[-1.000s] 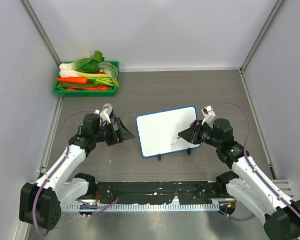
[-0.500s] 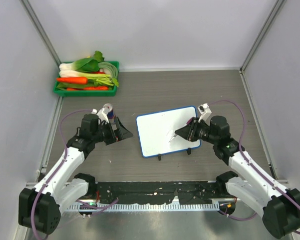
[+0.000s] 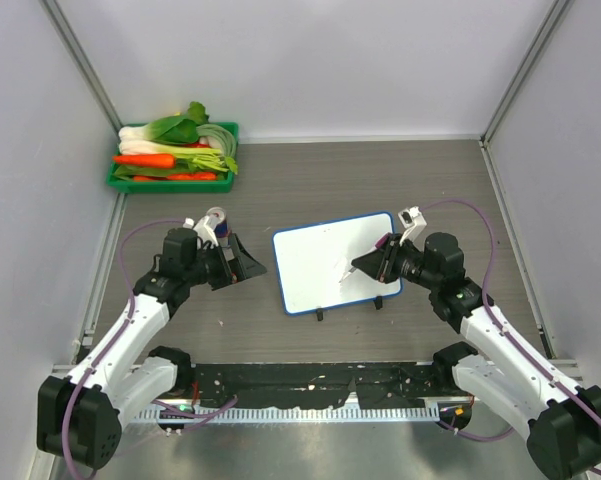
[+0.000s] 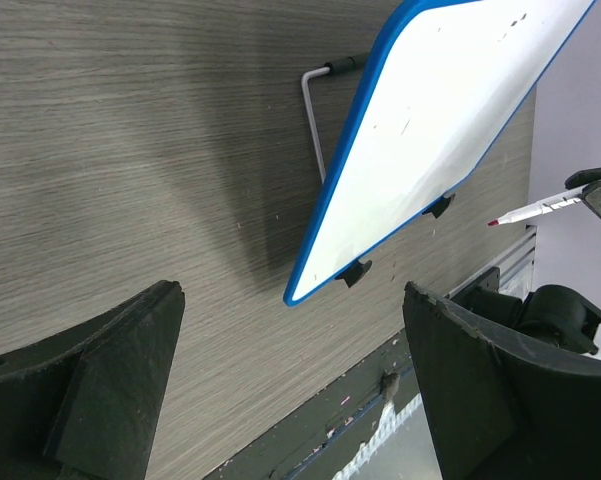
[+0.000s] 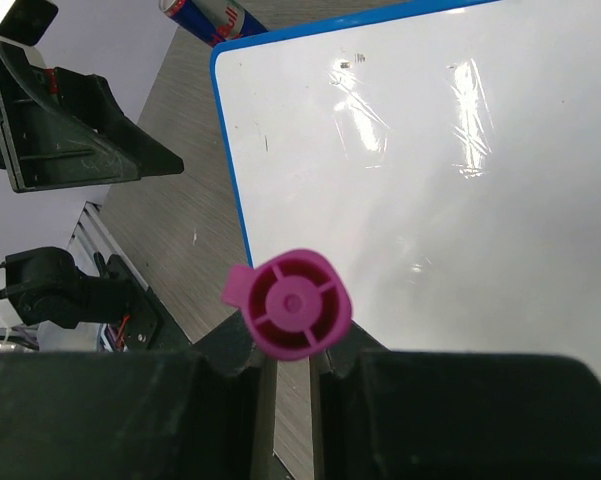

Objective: Write a sentence on the whiteboard

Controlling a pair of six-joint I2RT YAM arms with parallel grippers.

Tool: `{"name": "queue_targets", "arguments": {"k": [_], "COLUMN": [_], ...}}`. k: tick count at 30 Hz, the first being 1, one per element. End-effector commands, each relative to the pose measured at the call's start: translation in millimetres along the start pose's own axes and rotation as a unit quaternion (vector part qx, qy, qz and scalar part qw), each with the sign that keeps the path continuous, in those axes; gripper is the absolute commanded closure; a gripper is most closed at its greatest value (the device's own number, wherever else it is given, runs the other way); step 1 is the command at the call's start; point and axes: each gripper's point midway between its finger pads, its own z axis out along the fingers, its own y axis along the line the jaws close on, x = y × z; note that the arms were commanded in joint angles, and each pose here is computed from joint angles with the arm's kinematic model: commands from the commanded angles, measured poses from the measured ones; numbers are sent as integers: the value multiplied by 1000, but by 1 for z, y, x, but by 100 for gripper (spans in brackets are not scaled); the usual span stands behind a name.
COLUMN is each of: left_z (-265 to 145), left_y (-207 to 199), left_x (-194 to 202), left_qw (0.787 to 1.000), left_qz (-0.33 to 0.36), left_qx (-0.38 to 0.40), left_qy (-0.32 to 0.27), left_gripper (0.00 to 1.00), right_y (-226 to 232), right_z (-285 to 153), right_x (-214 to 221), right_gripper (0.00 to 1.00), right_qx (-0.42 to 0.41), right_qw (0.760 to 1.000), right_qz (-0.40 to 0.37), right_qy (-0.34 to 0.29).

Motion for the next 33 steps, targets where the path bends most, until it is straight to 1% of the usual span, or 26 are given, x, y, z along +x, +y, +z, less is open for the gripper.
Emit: {"name": "queue_targets", "arguments": {"k": [1, 13, 17, 19, 24, 28, 31, 33], "left_z": [1, 1, -2, -3, 0, 3, 10, 16], "left_y": [0, -2, -3, 0, 10, 12, 4, -4], "left_x": [-5, -3, -4, -5, -2, -4, -3, -6], "left_qw": [1000, 1000, 1000, 1000, 1000, 999, 1000, 998], "left_qz": [15, 14, 15, 14, 6, 5, -2, -2], "left_qx": [2, 9, 10, 2, -19, -21, 18, 49], "left_qy": [-9, -3, -14, -21, -17, -25, -24, -32], "left_gripper": [6, 6, 6, 6, 7, 7, 7, 10], "right_y": [14, 11, 13, 15, 18, 19, 19, 21], "right_z": [-2, -1, 0, 1, 0, 0, 2, 4], "right_x": [-22, -21, -21, -22, -26, -27, -28, -28], "right_gripper": [99, 99, 98, 99, 99, 98, 99, 99], "right_qx": [-15, -11, -16, -19, -24, -27, -28, -34], "right_qw": [999, 999, 999, 999, 999, 999, 999, 999], "right_qz": [-34, -33, -31, -26, -22, -26, -25, -24], "right_qy": [-32, -32, -27, -27, -34, -37, -34, -32]}}
